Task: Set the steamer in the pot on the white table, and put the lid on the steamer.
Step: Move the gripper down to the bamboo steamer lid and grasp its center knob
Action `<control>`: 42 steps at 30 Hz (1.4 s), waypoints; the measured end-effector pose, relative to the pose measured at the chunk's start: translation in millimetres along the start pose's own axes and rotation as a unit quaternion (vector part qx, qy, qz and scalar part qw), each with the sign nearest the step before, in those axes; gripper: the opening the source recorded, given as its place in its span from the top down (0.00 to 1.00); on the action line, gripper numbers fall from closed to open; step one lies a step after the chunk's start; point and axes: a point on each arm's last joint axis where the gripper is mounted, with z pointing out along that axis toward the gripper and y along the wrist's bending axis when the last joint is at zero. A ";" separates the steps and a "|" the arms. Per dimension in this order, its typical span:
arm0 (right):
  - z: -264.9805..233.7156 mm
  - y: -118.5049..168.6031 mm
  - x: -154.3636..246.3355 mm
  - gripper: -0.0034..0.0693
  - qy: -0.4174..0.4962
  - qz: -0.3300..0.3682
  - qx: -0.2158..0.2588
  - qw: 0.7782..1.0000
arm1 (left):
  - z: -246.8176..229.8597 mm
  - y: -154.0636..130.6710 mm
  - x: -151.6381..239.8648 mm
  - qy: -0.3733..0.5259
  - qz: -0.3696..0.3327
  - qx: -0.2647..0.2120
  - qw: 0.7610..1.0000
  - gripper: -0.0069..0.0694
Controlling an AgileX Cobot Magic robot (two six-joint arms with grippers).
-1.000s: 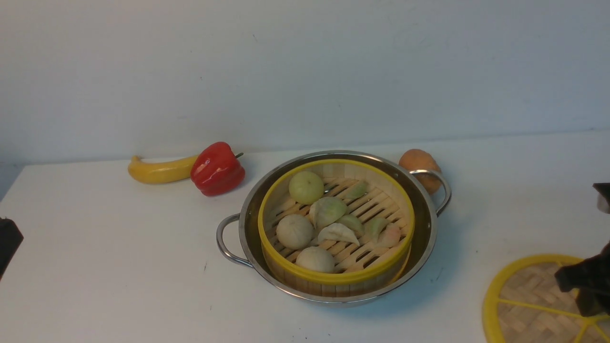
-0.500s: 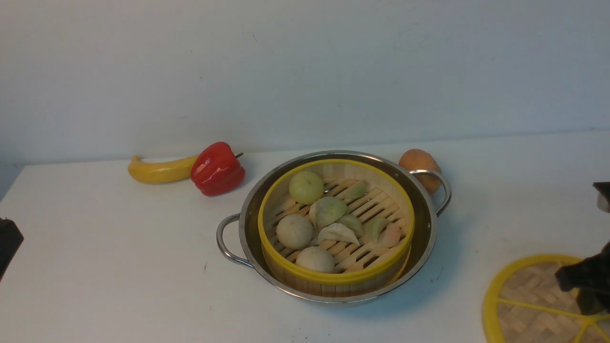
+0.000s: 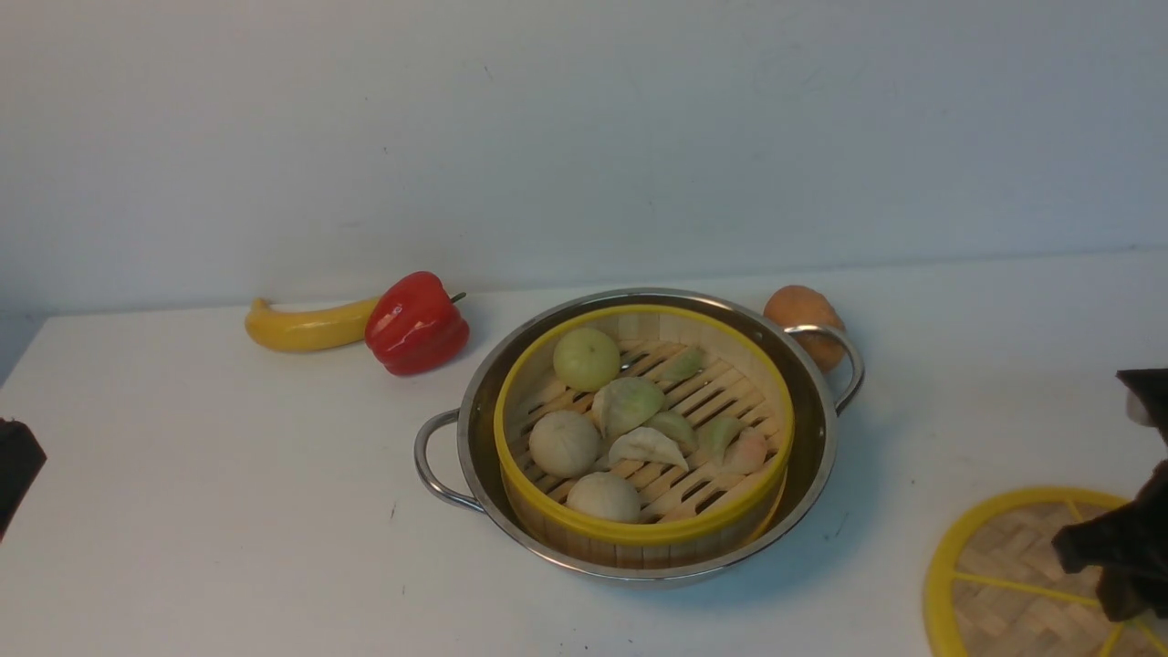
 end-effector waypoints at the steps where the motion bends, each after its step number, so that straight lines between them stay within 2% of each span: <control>1: 2.7 0.0 -0.3 0.61 0.005 0.000 0.000 1.000 | 0.0 0.0 0.0 0.000 0.000 0.000 1.000 0.91; 6: 4.1 0.1 -2.3 0.63 0.004 0.002 0.000 1.000 | 0.0 0.0 0.0 0.000 0.000 0.000 1.000 0.91; 14: 3.0 0.1 -3.7 0.75 0.001 0.003 0.000 1.000 | 0.0 0.0 0.0 0.000 0.000 0.000 1.000 0.91; 22: -1.8 -0.5 -3.3 0.76 0.026 -0.001 0.005 1.000 | 0.0 0.0 0.0 0.000 0.000 0.000 1.000 0.91; 28: -33.3 -1.1 -20.4 0.76 0.048 -0.007 0.013 0.999 | 0.0 0.0 0.0 0.000 0.000 0.000 1.000 0.91; 37: -85.3 0.7 -57.3 0.76 -0.032 -0.005 0.011 0.999 | 0.0 0.0 0.0 0.000 0.000 0.000 1.000 0.91; 42: -115.8 10.5 -74.6 0.76 -0.087 0.009 -0.042 0.995 | 0.0 0.1 0.7 0.004 0.000 0.000 1.000 0.91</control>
